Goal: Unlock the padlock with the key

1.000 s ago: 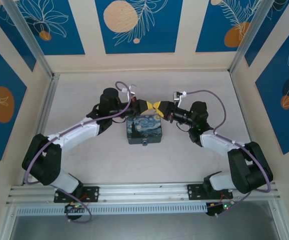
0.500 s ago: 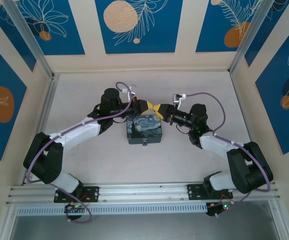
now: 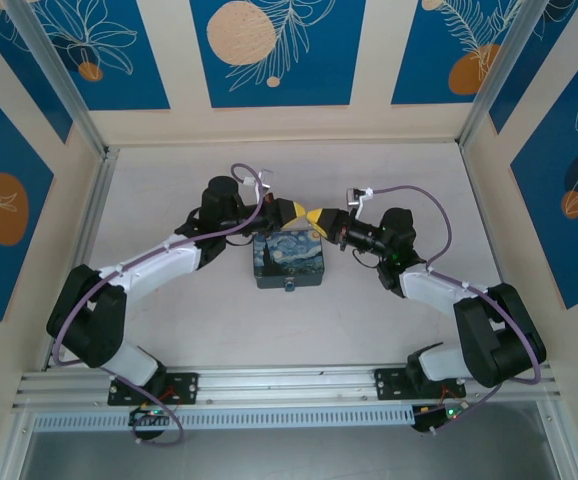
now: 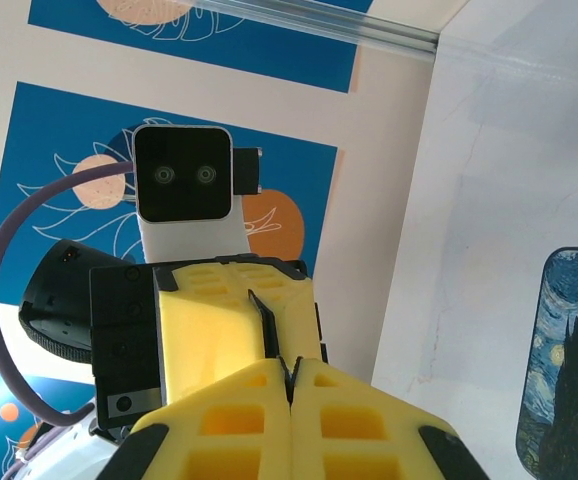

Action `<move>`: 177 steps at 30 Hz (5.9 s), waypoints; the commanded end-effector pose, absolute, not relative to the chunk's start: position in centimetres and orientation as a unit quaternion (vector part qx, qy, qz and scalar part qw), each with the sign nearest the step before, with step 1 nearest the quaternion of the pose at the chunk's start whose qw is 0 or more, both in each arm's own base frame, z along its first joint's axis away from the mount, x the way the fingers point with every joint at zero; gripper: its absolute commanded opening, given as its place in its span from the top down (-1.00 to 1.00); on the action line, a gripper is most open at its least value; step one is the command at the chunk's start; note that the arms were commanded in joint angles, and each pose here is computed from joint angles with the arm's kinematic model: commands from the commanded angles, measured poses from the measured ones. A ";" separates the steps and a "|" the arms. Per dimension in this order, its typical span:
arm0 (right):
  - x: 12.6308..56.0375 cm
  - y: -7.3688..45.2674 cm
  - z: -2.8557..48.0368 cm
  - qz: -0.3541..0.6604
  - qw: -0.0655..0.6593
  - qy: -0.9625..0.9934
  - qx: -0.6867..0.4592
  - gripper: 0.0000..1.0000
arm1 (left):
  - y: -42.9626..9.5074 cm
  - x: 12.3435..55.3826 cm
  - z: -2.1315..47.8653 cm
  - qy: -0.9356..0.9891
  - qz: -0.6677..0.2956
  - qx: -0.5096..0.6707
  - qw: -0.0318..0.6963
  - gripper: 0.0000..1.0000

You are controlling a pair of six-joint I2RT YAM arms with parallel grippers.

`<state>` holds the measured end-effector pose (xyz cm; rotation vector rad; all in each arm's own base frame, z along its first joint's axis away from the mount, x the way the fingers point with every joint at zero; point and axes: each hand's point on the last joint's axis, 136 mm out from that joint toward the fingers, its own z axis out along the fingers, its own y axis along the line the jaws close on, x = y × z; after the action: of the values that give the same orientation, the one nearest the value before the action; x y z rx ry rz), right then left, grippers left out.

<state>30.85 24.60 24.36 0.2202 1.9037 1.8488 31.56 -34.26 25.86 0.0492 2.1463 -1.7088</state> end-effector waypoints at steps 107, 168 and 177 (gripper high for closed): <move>33.7 19.6 7.7 0.528 0.129 0.811 0.216 1.00 | -38.9 28.0 6.1 0.813 -0.488 0.039 0.314 -0.32; 33.6 20.2 5.6 0.538 0.101 0.806 0.227 1.00 | -37.8 28.6 5.1 0.809 -0.476 -0.066 0.338 -0.51; 33.6 20.2 5.4 0.538 0.099 0.806 0.228 1.00 | -38.9 27.9 7.5 0.783 -0.522 -0.053 0.334 -0.43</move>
<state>35.52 20.51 10.07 0.5126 2.2286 1.6447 28.95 -37.98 6.65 -0.1714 2.0706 -1.2861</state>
